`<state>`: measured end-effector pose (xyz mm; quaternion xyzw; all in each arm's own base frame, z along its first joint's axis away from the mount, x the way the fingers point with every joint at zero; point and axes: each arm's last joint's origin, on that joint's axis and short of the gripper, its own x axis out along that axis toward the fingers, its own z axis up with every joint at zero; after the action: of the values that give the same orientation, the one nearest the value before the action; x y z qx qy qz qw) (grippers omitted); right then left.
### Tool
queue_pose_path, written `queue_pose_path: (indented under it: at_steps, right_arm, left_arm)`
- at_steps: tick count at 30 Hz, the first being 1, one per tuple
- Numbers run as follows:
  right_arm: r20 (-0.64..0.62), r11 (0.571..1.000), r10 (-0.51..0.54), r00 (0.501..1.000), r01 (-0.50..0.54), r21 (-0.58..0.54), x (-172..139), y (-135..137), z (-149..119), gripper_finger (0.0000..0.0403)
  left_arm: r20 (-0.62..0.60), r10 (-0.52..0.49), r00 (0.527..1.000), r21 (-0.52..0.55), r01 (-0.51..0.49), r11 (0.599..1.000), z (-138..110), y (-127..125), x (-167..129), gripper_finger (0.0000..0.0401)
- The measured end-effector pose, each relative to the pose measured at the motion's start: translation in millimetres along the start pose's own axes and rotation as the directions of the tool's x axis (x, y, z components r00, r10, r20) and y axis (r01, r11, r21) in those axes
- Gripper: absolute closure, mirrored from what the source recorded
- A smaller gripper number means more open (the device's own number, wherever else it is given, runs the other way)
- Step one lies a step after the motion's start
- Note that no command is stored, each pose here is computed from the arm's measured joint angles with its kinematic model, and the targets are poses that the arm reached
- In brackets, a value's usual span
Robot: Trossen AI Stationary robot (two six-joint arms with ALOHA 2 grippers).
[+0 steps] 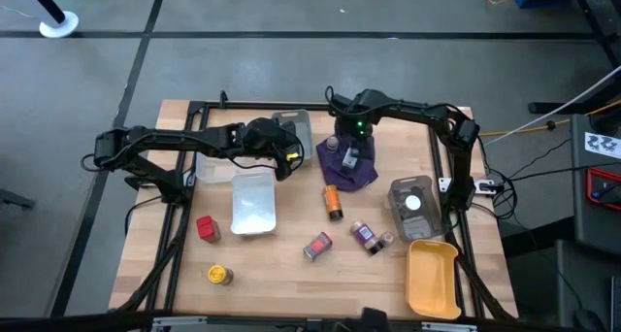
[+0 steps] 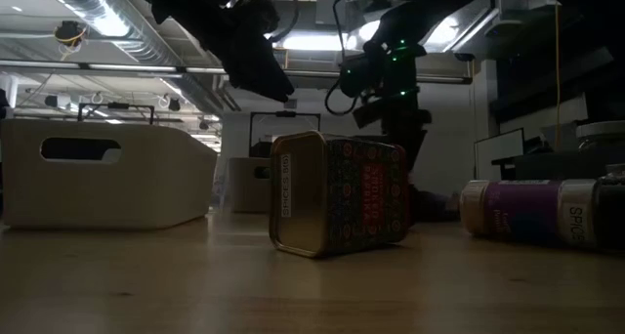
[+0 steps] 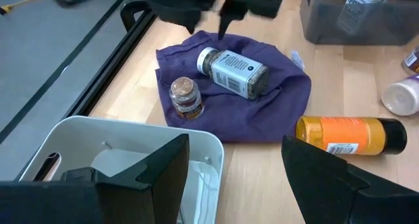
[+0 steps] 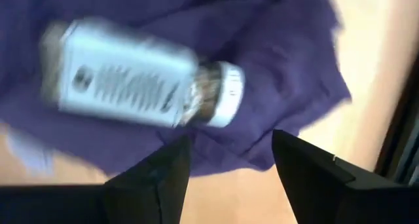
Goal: Sort spices by type
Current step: Put the white seasoning bottle into the black transparent bin
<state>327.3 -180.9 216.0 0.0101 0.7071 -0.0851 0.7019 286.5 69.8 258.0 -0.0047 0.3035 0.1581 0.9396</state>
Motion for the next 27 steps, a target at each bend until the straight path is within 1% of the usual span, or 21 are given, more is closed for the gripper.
queue_pose_path:
  at_steps: [1, 2, 4, 5, 7, 9, 11, 13, 18, 20, 24, 27]
  right_arm:
    - [-0.006, 0.995, -0.011, 1.0, 0.011, 0.097, 0.0, -0.3, -0.3, 0.0189]
    - [-0.013, 0.98, -0.022, 1.0, 0.024, 0.196, 0.0, -0.7, -0.7, 0.0189]
    - [-0.025, 0.927, -0.032, 0.999, 0.039, 0.373, 0.0, -0.8, -1.5, 0.0189]
    - [-0.03, 0.89, -0.03, 0.999, 0.04, 0.454, 0.0, -0.6, -2.1, 0.0189]
    - [-0.033, 0.801, -0.029, 0.999, 0.043, 0.597, 0.1, -0.5, -2.3, 0.0189]
    - [-0.03, 0.699, -0.03, 0.999, 0.042, 0.713, 0.1, -0.5, -2.1, 0.0189]
    - [-0.026, 0.603, -0.021, 0.999, 0.033, 0.797, 0.1, -0.3, -1.9, 0.0189]
    - [-0.015, 0.521, 0.006, 1.0, 0.01, 0.854, 0.1, 0.4, -1.5, 0.0189]
    - [0.02, 0.349, 0.097, 0.995, -0.053, 0.936, 0.0, 3.3, -0.4, 0.0189]
    - [0.027, 0.283, 0.109, 0.994, -0.057, 0.957, 0.0, 3.6, -0.1, 0.0189]
    - [0.051, 0.182, 0.098, 0.994, -0.069, 0.981, 0.0, 2.7, 2.3, 0.0189]
    - [0.055, 0.133, 0.075, 0.996, -0.065, 0.989, 0.1, 1.8, 3.2, 0.0189]
  left_arm:
    - [0.0, 0.0, 1.0, 0.0, 0.0, 1.0, 0.0, -0.1, 0.0, 0.0174]
    - [0.0, 0.0, 1.0, 0.0, 0.0, 1.0, 0.0, -0.1, 0.0, 0.0174]
    - [0.0, 0.0, 1.0, 0.0, 0.0, 1.0, 0.0, 0.0, 0.0, 0.0174]
    - [0.0, 0.0, 1.0, 0.0, 0.0, 1.0, 0.0, 0.0, 0.0, 0.0174]
    - [0.0, 0.0, 1.0, 0.0, 0.0, 1.0, 0.0, 0.0, 0.0, 0.0174]
    - [0.001, 0.0, 1.0, 0.007, 0.0, 1.0, 0.1, 0.0, 0.0, 0.0174]
    - [0.0, 0.0, 1.0, 0.015, 0.0, 1.0, 0.0, 0.0, 0.0, 0.0174]
    - [0.001, 0.0, 1.0, 0.028, 0.0, 1.0, 0.1, 0.0, 0.0, 0.0174]
    - [0.001, 0.0, 1.0, 0.057, 0.0, 0.998, 0.1, 0.0, 0.0, 0.0174]
    - [0.0, 0.0, 1.0, 0.067, 0.0, 0.998, 0.0, 0.0, 0.0, 0.0174]
    - [0.0, 0.0, 1.0, 0.104, 0.0, 0.995, 0.0, 0.0, 0.0, 0.0174]
    - [0.0, 0.0, 1.0, 0.13, 0.0, 0.992, 0.0, 0.0, 0.0, 0.0174]
